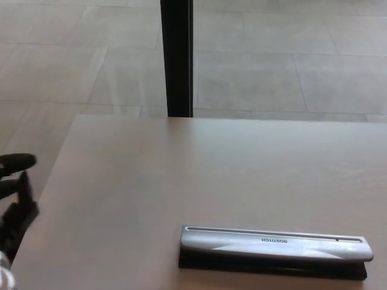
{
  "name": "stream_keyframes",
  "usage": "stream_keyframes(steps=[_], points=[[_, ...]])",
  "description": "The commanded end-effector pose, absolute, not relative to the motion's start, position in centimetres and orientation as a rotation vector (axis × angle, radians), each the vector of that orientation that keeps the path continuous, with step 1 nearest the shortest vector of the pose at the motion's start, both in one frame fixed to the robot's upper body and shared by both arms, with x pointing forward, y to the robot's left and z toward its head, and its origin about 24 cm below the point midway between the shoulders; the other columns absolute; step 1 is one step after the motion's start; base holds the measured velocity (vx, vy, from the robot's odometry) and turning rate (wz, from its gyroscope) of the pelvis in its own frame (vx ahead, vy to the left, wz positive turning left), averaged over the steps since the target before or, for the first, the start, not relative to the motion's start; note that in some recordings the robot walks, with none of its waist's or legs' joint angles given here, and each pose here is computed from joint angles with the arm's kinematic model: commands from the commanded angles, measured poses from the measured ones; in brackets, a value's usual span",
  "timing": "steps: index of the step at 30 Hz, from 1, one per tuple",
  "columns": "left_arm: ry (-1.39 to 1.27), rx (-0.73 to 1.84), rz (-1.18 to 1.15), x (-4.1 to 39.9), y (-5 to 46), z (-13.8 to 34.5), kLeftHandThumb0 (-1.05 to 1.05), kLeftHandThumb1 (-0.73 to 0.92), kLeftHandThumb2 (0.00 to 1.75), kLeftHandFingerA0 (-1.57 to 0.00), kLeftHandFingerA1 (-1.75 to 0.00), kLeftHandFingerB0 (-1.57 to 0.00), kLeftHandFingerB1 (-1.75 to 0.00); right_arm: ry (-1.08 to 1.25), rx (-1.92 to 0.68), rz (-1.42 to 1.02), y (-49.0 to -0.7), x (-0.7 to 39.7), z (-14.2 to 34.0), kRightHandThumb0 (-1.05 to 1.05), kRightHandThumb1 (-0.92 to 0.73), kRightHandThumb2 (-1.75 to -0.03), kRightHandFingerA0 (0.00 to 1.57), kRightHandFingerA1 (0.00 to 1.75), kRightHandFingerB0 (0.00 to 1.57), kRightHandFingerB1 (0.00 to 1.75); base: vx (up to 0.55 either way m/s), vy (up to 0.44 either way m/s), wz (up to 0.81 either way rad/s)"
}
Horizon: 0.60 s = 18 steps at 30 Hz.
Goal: A hole pucnch is kept on the middle on the desk infront of the robot and the robot uses both its hands as fists to press on it and use it
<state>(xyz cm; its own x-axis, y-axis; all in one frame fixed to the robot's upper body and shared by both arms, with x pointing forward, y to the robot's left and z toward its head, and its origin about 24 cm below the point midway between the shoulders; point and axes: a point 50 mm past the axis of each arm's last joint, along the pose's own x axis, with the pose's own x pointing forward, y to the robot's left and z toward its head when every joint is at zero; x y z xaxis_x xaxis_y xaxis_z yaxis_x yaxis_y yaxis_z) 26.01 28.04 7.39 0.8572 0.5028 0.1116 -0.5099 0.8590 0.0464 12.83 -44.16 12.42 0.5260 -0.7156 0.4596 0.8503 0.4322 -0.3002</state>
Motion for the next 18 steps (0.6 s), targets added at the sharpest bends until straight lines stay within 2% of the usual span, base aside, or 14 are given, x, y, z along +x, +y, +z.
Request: stream_keyframes(steps=[1,2,3,4,5,6,8,9,13,14,15,16,17,18], points=[[0.248,-0.273,1.123,15.0,43.0,3.8,-0.39,0.52,0.93,-1.01,-1.28,-0.72,-0.99,0.029,0.087,-1.541,-50.8,-0.9,6.4,-0.64,-0.63,-0.68,1.13,1.61,0.84,0.91,0.00,0.000,0.00],[0.270,-0.278,1.174,14.1,43.2,3.2,-0.27,0.66,0.67,-0.85,-1.71,-0.71,-1.28,0.036,0.138,-1.577,-50.6,-0.8,5.7,-0.61,-0.61,-0.69,1.16,1.65,0.82,0.95,0.00,0.000,0.00],[0.288,-0.285,1.214,13.2,43.4,2.3,-0.37,0.52,0.94,-1.14,-1.34,-0.75,-0.98,0.053,0.151,-1.581,-50.3,-0.8,5.0,-0.63,-0.62,-0.69,1.14,1.68,0.81,0.97,0.00,0.000,0.00],[0.323,-0.295,1.265,12.0,43.5,1.0,-0.26,0.69,0.66,-0.91,-1.75,-0.68,-1.24,0.089,0.161,-1.592,-49.8,-0.7,4.0,-0.62,-0.61,-0.73,1.11,1.73,0.82,1.01,0.00,0.000,0.00],[0.364,-0.329,1.328,10.6,43.4,-0.5,-0.36,0.51,0.93,-1.23,-1.39,-0.75,-1.00,0.111,0.186,-1.603,-49.1,-0.5,2.9,-0.60,-0.64,-0.73,1.14,1.72,0.82,1.13,0.00,0.000,0.00],[0.408,-0.334,1.351,9.8,43.2,-1.5,-0.27,0.69,0.66,-0.97,-1.75,-0.67,-1.31,0.128,0.222,-1.610,-48.7,-0.4,2.2,-0.63,-0.50,-1.00,1.33,1.47,0.83,1.04,0.00,0.000,0.00],[0.427,-0.326,1.353,9.2,43.0,-2.1,-0.27,0.69,0.66,-0.97,-1.75,-0.67,-1.31,0.139,0.245,-1.621,-48.6,-0.4,1.7,-0.63,-0.50,-1.00,1.33,1.47,0.83,1.04,0.00,0.000,0.00],[0.469,-0.336,1.360,8.2,42.3,-3.4,-0.25,0.64,0.69,-0.94,-1.75,-0.67,-1.19,0.208,0.272,-1.634,-48.0,-0.1,0.5,-0.53,-0.74,-0.64,1.01,1.75,0.72,0.82,0.00,0.000,0.00],[0.630,-0.318,1.303,6.7,40.1,-6.1,-0.26,0.70,0.61,-0.83,-1.75,-0.69,-1.05,0.303,0.405,-1.685,-46.6,0.4,-2.0,-0.48,-0.68,-0.67,0.97,1.65,0.80,0.98,0.00,0.000,0.00],[0.696,-0.279,1.264,6.2,39.9,-6.6,-0.33,0.51,0.91,-1.16,-1.35,-0.74,-0.82,0.315,0.395,-1.678,-45.9,0.7,-2.6,-0.48,-0.70,-0.71,0.76,1.44,0.75,1.08,0.00,0.000,0.00],[0.722,-0.232,1.233,5.7,39.6,-7.0,-0.31,0.46,0.88,-1.22,-1.37,-0.74,-0.92,0.341,0.376,-1.653,-45.0,0.7,-3.4,-0.48,-0.71,-0.71,0.75,1.18,0.74,1.02,0.00,0.000,0.00],[0.764,-0.172,1.223,5.7,39.5,-7.2,-0.34,0.47,0.90,-1.22,-1.37,-0.76,-0.92,0.341,0.386,-1.653,-44.6,0.8,-3.6,-0.50,-0.71,-0.69,0.78,1.08,0.74,1.16,0.00,0.000,0.00],[0.787,-0.143,1.219,5.7,39.3,-7.4,-0.31,0.70,0.61,-0.98,-1.67,-0.76,-0.84,0.347,0.370,-1.652,-44.4,0.8,-3.8,-0.49,-0.70,-0.69,0.85,1.02,0.76,1.03,0.00,0.000,0.00],[0.885,-0.053,1.150,5.5,39.0,-8.1,-0.29,0.71,0.62,-0.93,-1.50,-0.79,-0.76,0.378,0.324,-1.633,-44.1,1.1,-3.7,-0.54,-0.72,-0.70,0.84,0.87,0.67,0.91,0.00,0.000,0.00]])
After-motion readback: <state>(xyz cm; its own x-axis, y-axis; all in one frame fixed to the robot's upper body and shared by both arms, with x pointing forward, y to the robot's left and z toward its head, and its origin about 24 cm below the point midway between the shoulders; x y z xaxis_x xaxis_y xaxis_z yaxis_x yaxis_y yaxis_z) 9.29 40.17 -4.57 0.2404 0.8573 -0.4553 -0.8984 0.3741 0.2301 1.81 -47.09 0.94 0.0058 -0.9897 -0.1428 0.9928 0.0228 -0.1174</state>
